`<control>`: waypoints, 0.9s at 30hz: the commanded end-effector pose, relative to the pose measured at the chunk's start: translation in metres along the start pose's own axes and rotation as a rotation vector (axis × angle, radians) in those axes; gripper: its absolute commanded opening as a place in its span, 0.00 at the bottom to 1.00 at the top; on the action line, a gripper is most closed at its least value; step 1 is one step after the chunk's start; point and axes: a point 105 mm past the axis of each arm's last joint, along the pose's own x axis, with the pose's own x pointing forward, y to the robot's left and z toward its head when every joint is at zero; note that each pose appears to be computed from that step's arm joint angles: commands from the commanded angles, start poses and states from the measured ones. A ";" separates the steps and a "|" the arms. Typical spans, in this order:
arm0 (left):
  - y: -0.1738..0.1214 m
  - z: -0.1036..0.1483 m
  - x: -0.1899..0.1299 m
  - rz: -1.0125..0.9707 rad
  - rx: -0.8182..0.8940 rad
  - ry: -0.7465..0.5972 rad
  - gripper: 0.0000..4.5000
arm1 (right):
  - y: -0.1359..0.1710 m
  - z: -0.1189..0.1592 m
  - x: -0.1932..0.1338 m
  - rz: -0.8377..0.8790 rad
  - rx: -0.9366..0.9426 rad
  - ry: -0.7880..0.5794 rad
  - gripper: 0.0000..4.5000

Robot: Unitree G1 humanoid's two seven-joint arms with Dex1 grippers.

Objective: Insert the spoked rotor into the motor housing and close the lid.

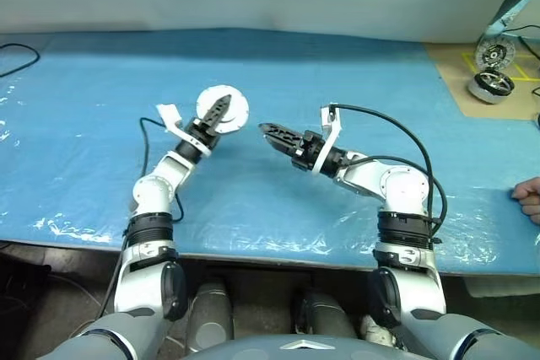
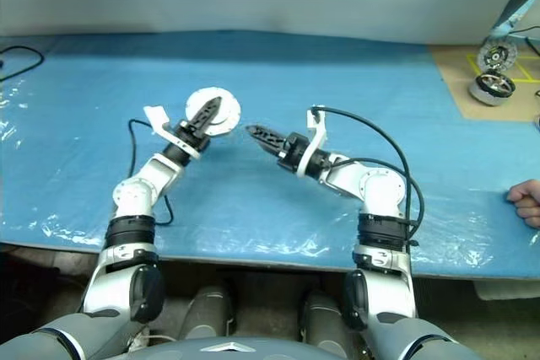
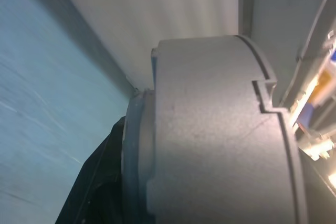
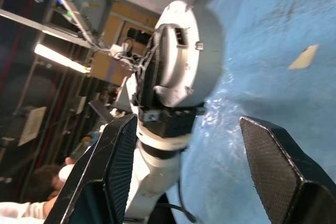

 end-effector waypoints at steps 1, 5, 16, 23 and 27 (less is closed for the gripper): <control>0.006 0.038 -0.001 0.058 0.097 -0.122 0.57 | -0.001 0.014 -0.011 -0.069 -0.140 -0.042 0.73; 0.034 0.043 -0.018 0.181 0.150 -0.119 0.57 | -0.010 0.018 -0.020 -0.160 -0.283 -0.042 0.73; 0.061 0.024 -0.033 0.305 0.184 -0.049 0.91 | -0.013 0.024 -0.013 -0.215 -0.472 -0.049 0.73; 0.067 0.053 -0.047 0.395 0.312 -0.051 1.00 | -0.016 0.020 -0.010 -0.208 -0.460 -0.043 0.73; 0.062 0.094 -0.066 0.451 0.485 -0.117 1.00 | -0.016 0.019 -0.011 -0.206 -0.474 -0.043 0.73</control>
